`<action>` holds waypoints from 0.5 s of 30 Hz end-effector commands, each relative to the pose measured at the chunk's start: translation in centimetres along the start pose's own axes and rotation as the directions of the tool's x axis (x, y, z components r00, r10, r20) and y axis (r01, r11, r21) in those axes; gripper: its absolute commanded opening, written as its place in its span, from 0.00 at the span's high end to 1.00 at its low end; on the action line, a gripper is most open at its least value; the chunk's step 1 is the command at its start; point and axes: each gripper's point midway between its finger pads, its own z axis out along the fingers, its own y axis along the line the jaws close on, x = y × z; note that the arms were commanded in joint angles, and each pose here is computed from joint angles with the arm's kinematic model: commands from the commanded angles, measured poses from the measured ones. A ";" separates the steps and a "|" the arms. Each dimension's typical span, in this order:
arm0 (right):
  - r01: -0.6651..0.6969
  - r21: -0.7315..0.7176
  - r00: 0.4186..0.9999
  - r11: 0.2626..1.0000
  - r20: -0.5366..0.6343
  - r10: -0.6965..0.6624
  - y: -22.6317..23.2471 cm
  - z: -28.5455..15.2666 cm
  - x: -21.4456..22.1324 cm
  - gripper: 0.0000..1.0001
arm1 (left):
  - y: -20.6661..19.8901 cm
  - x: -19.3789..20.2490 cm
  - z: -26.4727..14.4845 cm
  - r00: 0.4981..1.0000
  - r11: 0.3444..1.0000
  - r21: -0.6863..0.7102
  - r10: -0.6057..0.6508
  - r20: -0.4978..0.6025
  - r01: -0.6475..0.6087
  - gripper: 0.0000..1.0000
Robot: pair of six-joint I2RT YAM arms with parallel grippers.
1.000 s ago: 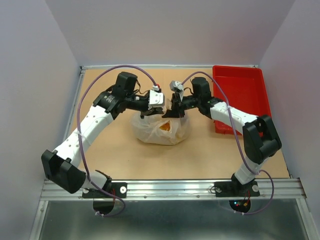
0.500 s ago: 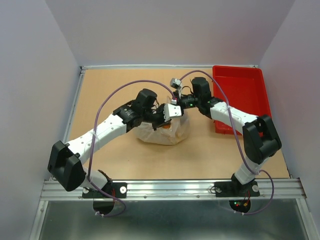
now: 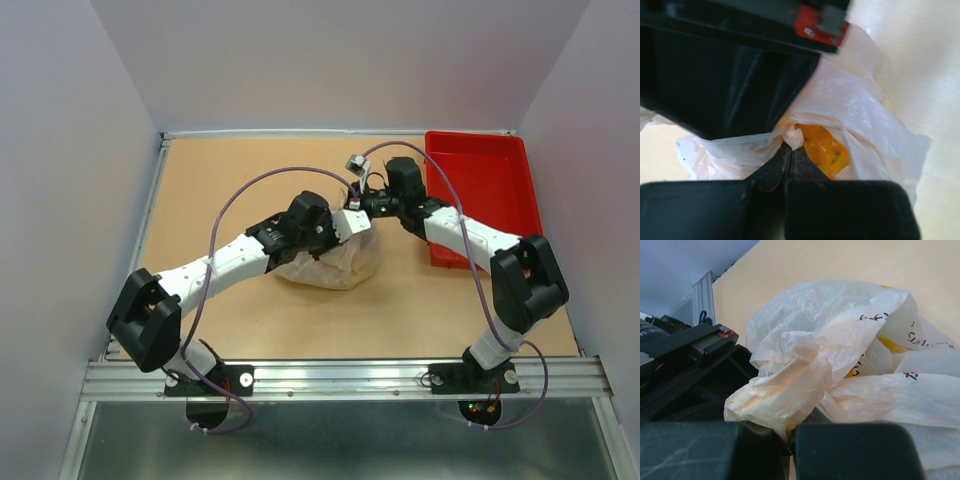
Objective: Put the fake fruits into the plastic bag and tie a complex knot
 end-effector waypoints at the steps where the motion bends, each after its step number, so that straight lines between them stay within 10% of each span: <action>1: 0.067 -0.025 0.987 0.997 0.150 -0.063 3.2 -1.9 -5.5 1.00 | 0.7 3.4 0.6 0.978 0.977 -0.130 -0.182 -0.097 0.169 1.00; 7: -0.113 -0.116 0.973 0.987 0.189 0.133 4.9 -2.1 -4.8 1.00 | 2.8 1.2 1.4 0.899 0.884 -0.164 -0.433 0.072 0.439 1.00; 15: -0.326 -0.225 0.889 0.918 0.258 0.379 6.0 -2.3 -6.1 1.00 | 5.1 -0.8 2.0 0.675 0.677 -0.095 -0.692 0.257 0.730 1.00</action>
